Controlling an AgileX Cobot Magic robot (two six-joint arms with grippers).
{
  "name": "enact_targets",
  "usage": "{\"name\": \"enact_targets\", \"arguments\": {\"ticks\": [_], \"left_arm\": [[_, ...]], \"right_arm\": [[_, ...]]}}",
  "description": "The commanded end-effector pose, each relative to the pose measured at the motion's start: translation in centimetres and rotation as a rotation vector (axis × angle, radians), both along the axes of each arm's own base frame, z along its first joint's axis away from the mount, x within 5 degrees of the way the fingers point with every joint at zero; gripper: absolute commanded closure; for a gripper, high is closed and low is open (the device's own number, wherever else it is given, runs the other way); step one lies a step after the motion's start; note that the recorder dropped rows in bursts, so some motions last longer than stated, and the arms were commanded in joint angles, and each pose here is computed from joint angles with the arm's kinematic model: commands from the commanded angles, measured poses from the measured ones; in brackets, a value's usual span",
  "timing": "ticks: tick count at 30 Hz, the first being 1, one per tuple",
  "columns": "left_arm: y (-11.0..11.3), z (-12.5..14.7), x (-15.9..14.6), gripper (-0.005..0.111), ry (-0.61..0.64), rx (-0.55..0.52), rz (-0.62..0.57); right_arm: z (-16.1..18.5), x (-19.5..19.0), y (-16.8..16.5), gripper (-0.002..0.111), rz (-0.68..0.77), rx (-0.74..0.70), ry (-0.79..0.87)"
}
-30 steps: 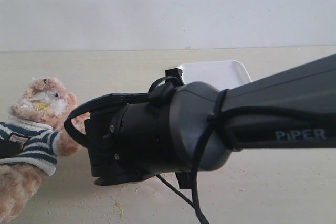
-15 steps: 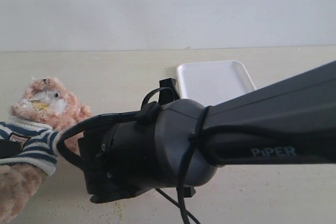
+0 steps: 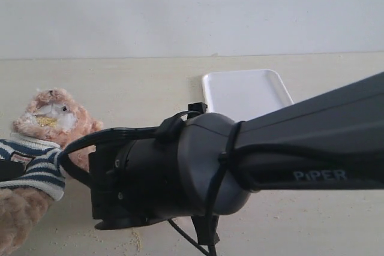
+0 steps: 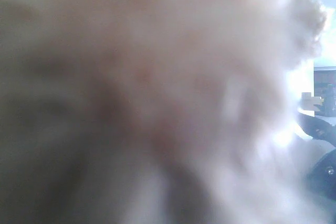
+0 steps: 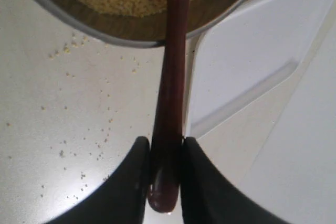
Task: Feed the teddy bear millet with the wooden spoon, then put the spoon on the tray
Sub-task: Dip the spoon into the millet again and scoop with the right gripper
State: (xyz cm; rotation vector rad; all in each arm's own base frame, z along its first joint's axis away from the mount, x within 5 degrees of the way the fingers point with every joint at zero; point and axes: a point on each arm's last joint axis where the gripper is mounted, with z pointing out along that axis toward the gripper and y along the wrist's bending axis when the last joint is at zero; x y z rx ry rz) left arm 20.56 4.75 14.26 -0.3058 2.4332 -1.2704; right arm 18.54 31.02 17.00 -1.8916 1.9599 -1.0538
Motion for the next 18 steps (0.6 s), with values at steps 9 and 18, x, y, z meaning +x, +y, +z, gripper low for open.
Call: {"name": "enact_targets", "arguments": {"ticks": [9,18], "left_arm": [[0.0,0.3,0.1,0.102,-0.018,-0.016,0.006],[0.0,0.3,0.1,0.102,-0.018,-0.016,0.006]], "right_arm": [[1.7,0.9,-0.3,0.108,-0.105,0.142,0.074],[2.3,1.9,-0.6,0.108,-0.205,0.217,0.216]]}}
